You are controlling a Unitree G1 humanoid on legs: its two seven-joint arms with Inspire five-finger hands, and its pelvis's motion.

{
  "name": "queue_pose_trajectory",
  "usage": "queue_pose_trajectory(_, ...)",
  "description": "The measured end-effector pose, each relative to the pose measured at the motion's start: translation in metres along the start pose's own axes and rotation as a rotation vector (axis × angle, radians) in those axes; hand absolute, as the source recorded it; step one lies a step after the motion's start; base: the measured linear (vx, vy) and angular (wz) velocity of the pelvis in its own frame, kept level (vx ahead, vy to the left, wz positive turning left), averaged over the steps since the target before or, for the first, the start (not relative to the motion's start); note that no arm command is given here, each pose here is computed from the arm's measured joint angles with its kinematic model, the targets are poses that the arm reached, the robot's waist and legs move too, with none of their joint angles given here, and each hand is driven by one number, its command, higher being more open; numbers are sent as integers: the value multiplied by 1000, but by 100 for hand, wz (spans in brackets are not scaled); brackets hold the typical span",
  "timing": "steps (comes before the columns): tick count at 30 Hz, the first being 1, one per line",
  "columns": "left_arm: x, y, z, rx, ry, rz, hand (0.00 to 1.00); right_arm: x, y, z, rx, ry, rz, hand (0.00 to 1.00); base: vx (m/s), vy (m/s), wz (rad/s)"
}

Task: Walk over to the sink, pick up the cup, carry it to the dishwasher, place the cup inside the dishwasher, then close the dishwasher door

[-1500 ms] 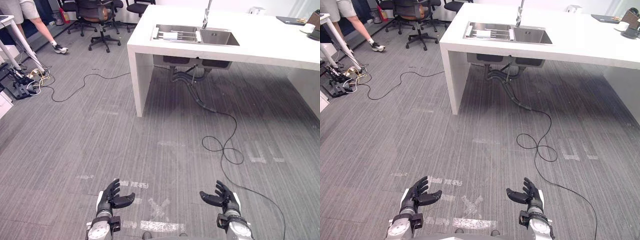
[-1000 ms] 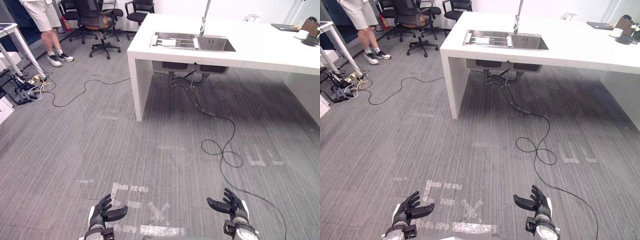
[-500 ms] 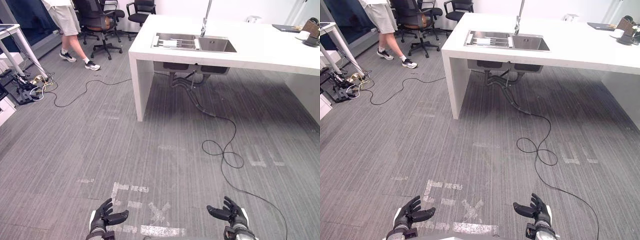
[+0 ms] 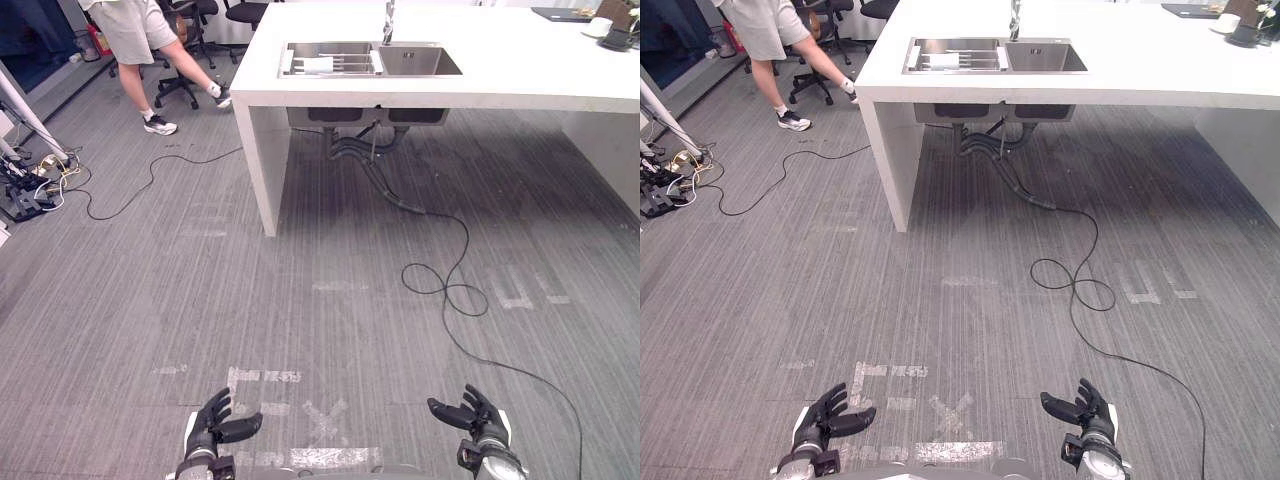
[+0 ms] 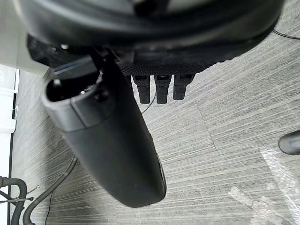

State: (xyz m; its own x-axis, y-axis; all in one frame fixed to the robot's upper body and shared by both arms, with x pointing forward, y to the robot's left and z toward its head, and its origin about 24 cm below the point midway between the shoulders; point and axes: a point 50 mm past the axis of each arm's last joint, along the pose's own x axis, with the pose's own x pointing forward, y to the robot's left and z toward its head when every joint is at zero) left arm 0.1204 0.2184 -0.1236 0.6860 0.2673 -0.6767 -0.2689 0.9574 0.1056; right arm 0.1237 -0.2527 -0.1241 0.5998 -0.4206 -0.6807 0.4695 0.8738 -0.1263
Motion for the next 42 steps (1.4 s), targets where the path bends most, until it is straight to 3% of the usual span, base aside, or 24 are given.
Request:
queue_pose_trajectory(10,8,-3,22,-2,-71,-10,90,5,7,28,-2,-101,23,90,427,-33,25)
queue_pose_trajectory(16,2,-28,14,-95,-46,-30,90,2,20,31,-31,-119,66,90,542,-151,8)
queue_pose_trajectory(21,1,-50,30,-125,-113,-93,90,-2,34,45,28,-192,102,90,367,11,-21)
queue_pose_trajectory(33,-1,-43,14,-65,-39,-101,90,-2,34,2,22,6,86,90,389,238,-21)
queue_pose_trajectory(42,4,-47,66,-125,-233,-115,90,-3,43,1,5,10,140,90,452,-61,24)
